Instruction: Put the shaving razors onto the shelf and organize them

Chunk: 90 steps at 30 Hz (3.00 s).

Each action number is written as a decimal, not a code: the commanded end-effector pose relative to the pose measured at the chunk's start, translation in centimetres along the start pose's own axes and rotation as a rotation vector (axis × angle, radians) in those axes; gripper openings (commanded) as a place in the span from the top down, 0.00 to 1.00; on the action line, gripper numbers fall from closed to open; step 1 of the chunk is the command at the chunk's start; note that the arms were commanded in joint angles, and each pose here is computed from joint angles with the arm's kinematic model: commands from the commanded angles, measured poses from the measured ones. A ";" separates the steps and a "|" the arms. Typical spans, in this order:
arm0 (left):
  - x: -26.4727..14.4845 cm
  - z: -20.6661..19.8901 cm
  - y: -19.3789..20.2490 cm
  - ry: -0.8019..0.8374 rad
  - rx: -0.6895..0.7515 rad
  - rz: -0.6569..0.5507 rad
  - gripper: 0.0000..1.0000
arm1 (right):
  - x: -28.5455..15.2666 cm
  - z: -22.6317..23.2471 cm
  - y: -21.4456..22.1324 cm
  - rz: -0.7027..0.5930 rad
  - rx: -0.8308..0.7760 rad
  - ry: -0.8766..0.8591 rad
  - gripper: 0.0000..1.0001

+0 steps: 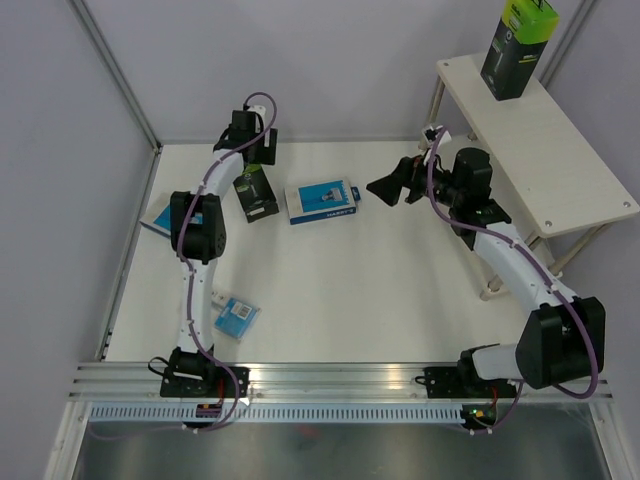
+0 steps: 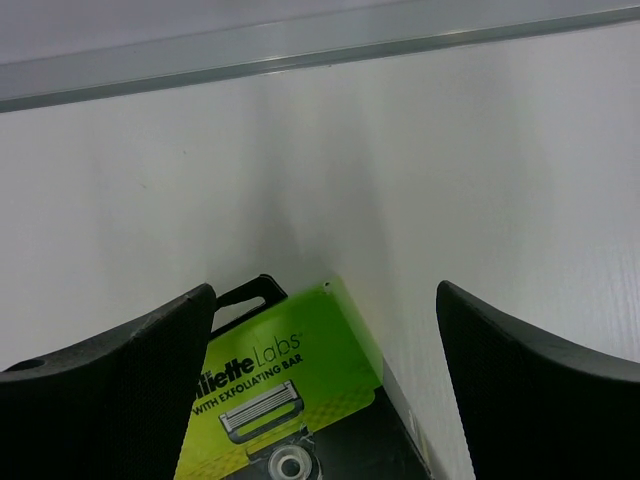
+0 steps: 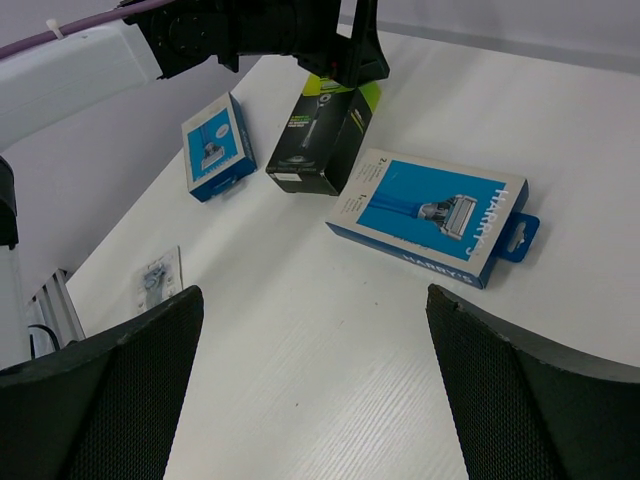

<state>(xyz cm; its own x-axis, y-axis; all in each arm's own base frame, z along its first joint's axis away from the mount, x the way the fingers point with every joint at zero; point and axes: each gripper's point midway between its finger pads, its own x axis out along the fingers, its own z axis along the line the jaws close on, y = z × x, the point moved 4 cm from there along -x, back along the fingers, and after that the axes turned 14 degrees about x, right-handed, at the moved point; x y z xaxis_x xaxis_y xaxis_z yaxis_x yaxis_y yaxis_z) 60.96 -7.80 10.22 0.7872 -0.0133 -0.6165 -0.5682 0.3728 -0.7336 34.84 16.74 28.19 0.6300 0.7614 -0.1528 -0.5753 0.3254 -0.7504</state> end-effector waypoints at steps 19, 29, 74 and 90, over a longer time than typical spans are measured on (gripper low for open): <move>-3.2 -2.1 3.3 0.193 0.085 0.153 0.14 | 4.9 -4.8 -1.6 -0.090 0.028 0.111 0.02; -8.9 -5.9 4.8 0.355 -0.020 0.183 0.21 | 7.4 -6.5 -1.6 -0.129 0.142 0.083 0.02; -29.1 -12.9 4.5 0.748 -0.211 0.139 0.20 | 6.8 -6.6 -0.5 -0.025 0.168 0.323 0.02; -26.8 -12.6 9.1 0.600 -0.427 0.218 0.16 | 6.8 -3.8 4.7 0.152 0.262 0.290 0.02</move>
<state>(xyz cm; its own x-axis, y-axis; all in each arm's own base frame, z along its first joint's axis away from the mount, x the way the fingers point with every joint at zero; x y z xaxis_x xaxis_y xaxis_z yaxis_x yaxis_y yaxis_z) 30.00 -15.65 14.17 0.3062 -0.5504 -0.7767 -0.8709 0.1676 -0.4620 39.49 20.01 18.84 0.6159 0.6086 -0.5003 -0.7780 0.3701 -0.5077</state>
